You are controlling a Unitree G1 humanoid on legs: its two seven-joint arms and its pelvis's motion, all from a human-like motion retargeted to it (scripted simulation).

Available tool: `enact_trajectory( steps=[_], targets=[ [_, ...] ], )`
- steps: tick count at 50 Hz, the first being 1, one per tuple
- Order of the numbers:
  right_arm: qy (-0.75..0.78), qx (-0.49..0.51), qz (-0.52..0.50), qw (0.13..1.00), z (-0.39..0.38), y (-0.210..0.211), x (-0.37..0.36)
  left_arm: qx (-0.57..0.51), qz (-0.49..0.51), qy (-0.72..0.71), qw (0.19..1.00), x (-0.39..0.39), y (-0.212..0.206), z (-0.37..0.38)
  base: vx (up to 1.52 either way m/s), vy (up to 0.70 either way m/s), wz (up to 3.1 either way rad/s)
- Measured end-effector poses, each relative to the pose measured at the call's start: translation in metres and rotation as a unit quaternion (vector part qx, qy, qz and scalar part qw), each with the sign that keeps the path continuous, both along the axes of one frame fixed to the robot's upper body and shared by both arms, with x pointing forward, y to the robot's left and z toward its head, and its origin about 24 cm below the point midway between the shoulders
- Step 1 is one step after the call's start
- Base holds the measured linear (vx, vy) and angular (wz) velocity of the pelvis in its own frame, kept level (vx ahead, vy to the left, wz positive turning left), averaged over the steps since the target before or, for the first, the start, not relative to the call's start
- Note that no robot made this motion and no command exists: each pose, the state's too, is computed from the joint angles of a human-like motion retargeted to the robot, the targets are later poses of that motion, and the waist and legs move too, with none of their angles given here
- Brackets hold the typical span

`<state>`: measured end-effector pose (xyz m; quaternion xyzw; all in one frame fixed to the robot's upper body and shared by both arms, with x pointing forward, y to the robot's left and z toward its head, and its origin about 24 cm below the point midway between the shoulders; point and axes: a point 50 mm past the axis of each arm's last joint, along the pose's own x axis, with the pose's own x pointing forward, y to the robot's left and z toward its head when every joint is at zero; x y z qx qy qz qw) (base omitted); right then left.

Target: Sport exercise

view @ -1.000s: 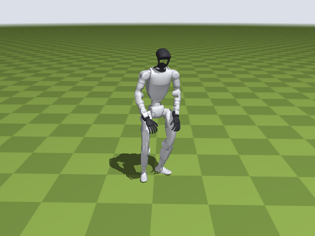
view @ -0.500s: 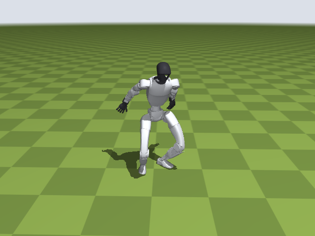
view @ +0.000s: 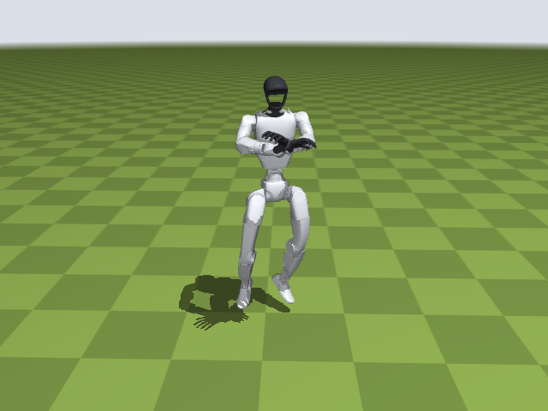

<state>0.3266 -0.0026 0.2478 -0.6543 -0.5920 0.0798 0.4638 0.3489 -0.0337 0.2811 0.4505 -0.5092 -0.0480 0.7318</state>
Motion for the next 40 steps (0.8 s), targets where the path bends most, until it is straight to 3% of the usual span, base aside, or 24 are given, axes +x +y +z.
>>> enact_trajectory(
  steps=[5, 10, 14, 18, 21, 25, 29, 33, 36, 40],
  targets=[
    [0.111, -0.05, -0.017, 0.992, -0.097, -0.023, -0.013, 0.091, 0.0, 0.136, 0.987, -0.006, 0.008, -0.115, 0.0, -0.05, 0.08],
    [0.22, -0.052, -0.122, 0.966, -0.198, -0.067, -0.032, 0.115, 0.016, 0.284, 0.952, -0.034, 0.03, -0.215, -0.04, -0.1, -0.07],
    [0.319, -0.046, -0.24, 0.916, -0.271, -0.106, -0.062, 0.037, 0.096, 0.383, 0.918, -0.05, 0.065, -0.267, -0.11, -0.12, -0.28],
    [0.393, -0.01, -0.375, 0.84, -0.326, -0.148, -0.097, -0.105, 0.24, 0.423, 0.867, -0.063, 0.116, -0.304, -0.24, -0.1, -0.46],
    [0.425, 0.032, -0.48, 0.767, -0.355, -0.185, -0.133, -0.144, 0.37, 0.476, 0.785, -0.107, 0.166, -0.357, -0.51, 0.02, -0.82],
    [0.486, 0.042, -0.596, 0.638, -0.389, -0.229, -0.232, -0.07, 0.497, 0.624, 0.599, -0.248, 0.225, -0.432, -0.39, -0.04, -0.44],
    [0.572, -0.018, -0.648, 0.503, -0.393, -0.243, -0.369, 0.022, 0.548, 0.742, 0.385, -0.419, 0.265, -0.436, 0.03, -0.06, 0.41],
    [0.646, -0.1, -0.645, 0.396, -0.38, -0.239, -0.448, 0.076, 0.538, 0.806, 0.235, -0.509, 0.273, -0.412, -0.1, -0.01, 0.68],
    [0.68, -0.174, -0.615, 0.36, -0.376, -0.243, -0.465, 0.098, 0.506, 0.834, 0.198, -0.52, 0.279, -0.408, -0.23, 0.02, 0.31],
    [0.662, -0.224, -0.584, 0.413, -0.381, -0.258, -0.435, 0.133, 0.508, 0.807, 0.271, -0.471, 0.302, -0.42, -0.27, 0.08, 0.37]
  ],
)
